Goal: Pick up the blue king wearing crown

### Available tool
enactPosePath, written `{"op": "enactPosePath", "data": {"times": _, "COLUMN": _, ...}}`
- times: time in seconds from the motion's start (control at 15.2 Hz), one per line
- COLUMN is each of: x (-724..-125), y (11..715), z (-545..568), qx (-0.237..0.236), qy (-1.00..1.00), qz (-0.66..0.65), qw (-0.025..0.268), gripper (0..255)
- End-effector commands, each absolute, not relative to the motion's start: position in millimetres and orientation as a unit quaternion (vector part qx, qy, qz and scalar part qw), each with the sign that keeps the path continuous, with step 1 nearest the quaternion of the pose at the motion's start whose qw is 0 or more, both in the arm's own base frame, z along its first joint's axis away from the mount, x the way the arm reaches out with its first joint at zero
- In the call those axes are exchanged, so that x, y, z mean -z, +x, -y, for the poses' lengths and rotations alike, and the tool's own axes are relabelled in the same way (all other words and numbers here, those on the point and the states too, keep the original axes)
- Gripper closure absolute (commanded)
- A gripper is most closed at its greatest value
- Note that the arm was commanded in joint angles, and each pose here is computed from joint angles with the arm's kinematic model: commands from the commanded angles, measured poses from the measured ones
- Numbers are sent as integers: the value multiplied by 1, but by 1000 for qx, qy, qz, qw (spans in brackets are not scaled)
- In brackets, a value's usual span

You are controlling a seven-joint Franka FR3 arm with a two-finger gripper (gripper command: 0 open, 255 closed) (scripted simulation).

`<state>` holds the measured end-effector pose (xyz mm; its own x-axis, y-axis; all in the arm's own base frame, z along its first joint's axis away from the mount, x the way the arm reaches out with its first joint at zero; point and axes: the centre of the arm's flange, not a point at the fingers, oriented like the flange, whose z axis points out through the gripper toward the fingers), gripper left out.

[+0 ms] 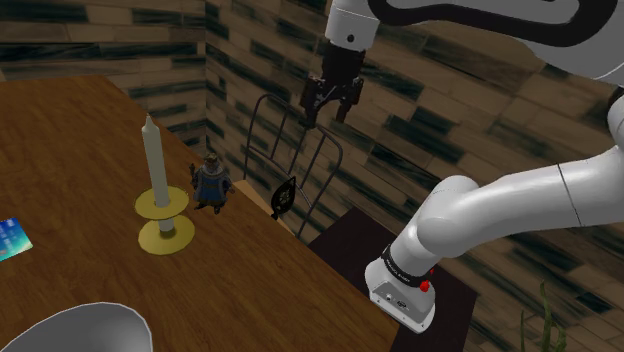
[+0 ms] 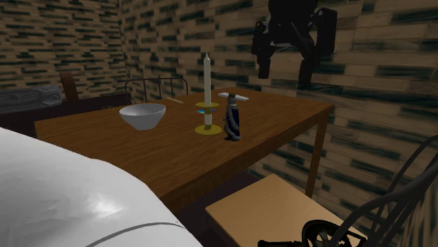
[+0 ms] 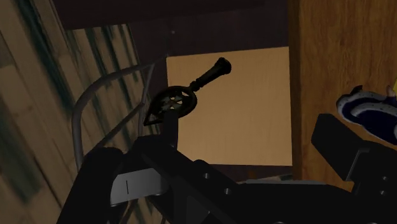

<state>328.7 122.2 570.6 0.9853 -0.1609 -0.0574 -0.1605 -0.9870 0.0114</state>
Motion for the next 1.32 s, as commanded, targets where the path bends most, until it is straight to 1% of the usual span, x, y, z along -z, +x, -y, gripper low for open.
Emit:
{"op": "enactPosePath", "data": {"times": 0.0, "x": -567, "y": 339, "z": -148, "qx": 28, "qy": 996, "qz": 81, "qw": 5, "gripper": 0}}
{"op": "enactPosePath", "data": {"times": 1.12, "x": -522, "y": 417, "z": -360, "qx": 18, "qy": 996, "qz": 84, "qw": 27, "gripper": 0}}
{"op": "enactPosePath", "data": {"times": 1.25, "x": -516, "y": 418, "z": -363, "qx": 18, "qy": 996, "qz": 84, "qw": 28, "gripper": 0}}
